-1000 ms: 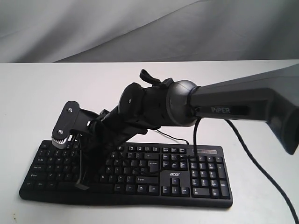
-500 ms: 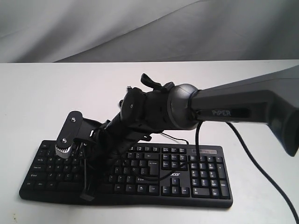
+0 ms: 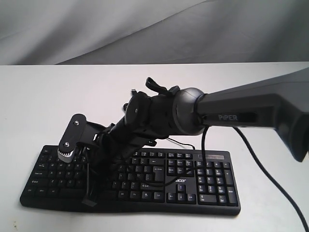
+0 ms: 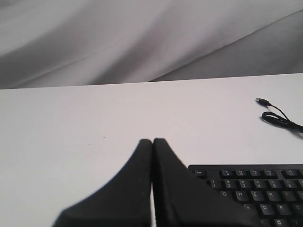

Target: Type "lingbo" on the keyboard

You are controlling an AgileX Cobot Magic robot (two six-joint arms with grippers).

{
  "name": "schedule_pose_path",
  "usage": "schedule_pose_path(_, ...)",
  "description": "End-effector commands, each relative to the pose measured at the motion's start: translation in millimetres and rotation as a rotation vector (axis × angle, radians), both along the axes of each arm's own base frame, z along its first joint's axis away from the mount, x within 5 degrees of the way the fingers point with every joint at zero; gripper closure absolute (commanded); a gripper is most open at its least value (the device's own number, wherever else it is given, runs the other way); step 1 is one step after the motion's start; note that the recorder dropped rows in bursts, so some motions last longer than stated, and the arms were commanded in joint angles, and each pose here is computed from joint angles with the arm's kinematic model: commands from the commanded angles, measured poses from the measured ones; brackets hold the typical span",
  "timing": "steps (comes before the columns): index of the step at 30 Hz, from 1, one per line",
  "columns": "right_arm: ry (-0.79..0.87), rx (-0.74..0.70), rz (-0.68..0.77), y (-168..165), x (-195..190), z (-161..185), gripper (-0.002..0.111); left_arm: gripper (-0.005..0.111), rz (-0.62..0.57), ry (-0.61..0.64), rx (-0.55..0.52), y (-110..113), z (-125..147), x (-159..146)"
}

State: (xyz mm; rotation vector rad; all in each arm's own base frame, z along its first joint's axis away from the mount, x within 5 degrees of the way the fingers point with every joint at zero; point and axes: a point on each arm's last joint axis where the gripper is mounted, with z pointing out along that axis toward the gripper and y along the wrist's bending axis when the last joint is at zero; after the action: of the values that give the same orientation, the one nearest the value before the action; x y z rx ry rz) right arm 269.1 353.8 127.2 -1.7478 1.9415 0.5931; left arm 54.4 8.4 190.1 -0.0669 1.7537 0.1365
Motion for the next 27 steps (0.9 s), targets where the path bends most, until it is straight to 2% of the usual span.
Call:
schedule_pose_path(1, -0.002, 0.004, -0.001, 0.1, -0.5, -0.2, 0.108, 0.106, 0.000, -0.006, -0.005, -0.1, -0.8, 0.0)
schedule_pose_path(27, 0.026, -0.010, 0.026, 0.9, -4.3, -7.3, 0.108, 0.106, 0.000, -0.006, -0.005, -0.1, -0.8, 0.0)
